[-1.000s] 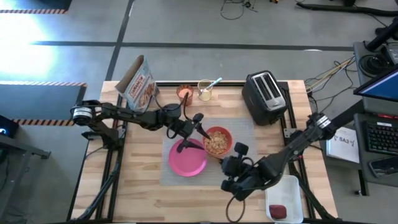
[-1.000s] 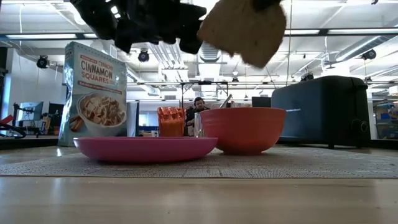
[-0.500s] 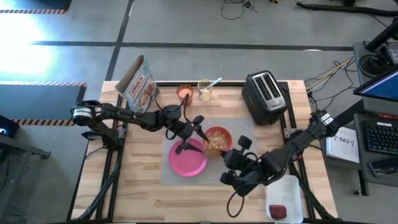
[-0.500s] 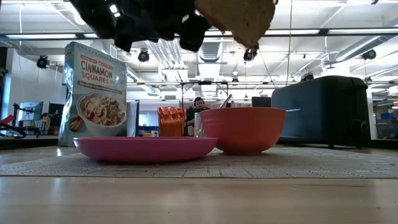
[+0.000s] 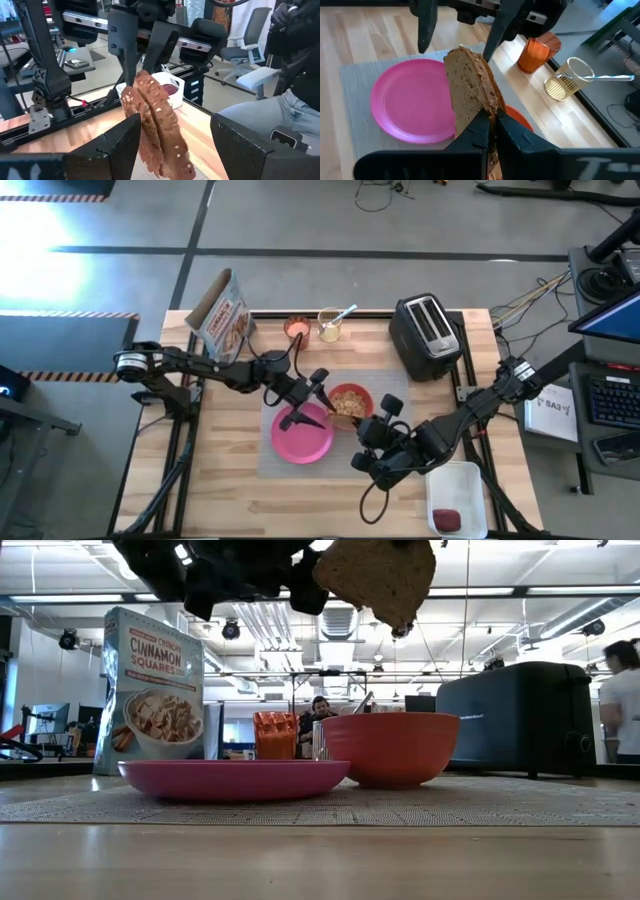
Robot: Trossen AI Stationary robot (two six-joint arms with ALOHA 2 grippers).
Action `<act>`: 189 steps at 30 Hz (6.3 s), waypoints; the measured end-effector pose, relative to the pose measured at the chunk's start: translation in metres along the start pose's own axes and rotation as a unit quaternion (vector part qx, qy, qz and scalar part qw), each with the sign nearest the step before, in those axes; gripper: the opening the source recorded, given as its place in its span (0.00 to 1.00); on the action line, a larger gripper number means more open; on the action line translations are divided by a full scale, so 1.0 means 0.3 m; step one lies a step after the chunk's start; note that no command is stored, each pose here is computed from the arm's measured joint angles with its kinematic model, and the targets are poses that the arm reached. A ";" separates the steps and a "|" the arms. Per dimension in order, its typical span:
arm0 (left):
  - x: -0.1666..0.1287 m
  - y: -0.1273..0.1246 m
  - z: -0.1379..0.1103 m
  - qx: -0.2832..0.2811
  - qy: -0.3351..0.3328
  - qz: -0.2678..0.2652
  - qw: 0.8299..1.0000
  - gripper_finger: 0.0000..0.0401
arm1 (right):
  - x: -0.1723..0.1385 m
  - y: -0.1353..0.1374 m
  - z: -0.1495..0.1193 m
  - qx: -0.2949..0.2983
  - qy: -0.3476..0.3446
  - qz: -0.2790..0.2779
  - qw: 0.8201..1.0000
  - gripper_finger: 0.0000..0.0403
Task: Arrange a breakfast setting
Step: Put the bread on the pink plate, then put the apple on the gray table mat to the bottom of the orange bowl
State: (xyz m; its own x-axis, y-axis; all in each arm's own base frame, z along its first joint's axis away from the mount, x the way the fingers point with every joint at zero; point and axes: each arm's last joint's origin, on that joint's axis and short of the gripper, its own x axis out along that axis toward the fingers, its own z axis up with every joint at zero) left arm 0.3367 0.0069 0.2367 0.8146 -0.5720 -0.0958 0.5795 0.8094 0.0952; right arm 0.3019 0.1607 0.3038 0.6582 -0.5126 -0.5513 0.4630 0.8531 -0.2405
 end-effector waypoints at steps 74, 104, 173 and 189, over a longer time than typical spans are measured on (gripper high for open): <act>-0.105 -0.064 -0.214 -0.263 0.407 0.144 0.863 0.24 | -0.098 -0.138 0.011 0.064 0.052 0.021 0.996 0.45; -0.049 -0.073 -0.182 -0.148 0.373 0.150 0.904 0.44 | -0.107 -0.142 -0.023 0.123 0.166 0.067 0.976 0.45; 0.112 -0.037 0.125 0.094 0.053 0.154 0.982 0.44 | -0.297 0.224 -0.491 0.282 0.640 -0.030 0.714 0.64; 0.112 -0.037 0.122 0.093 0.056 0.154 0.982 0.44 | -0.253 0.281 -0.559 0.195 0.662 0.000 0.724 0.64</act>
State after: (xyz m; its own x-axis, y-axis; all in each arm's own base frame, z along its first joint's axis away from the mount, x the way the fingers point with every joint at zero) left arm 0.3584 -0.0263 0.2686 0.9501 -0.2776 -0.1420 0.3093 0.8969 0.3160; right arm 0.1915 0.2879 0.1912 -0.3673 0.2497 -0.8960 0.7650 0.6290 -0.1384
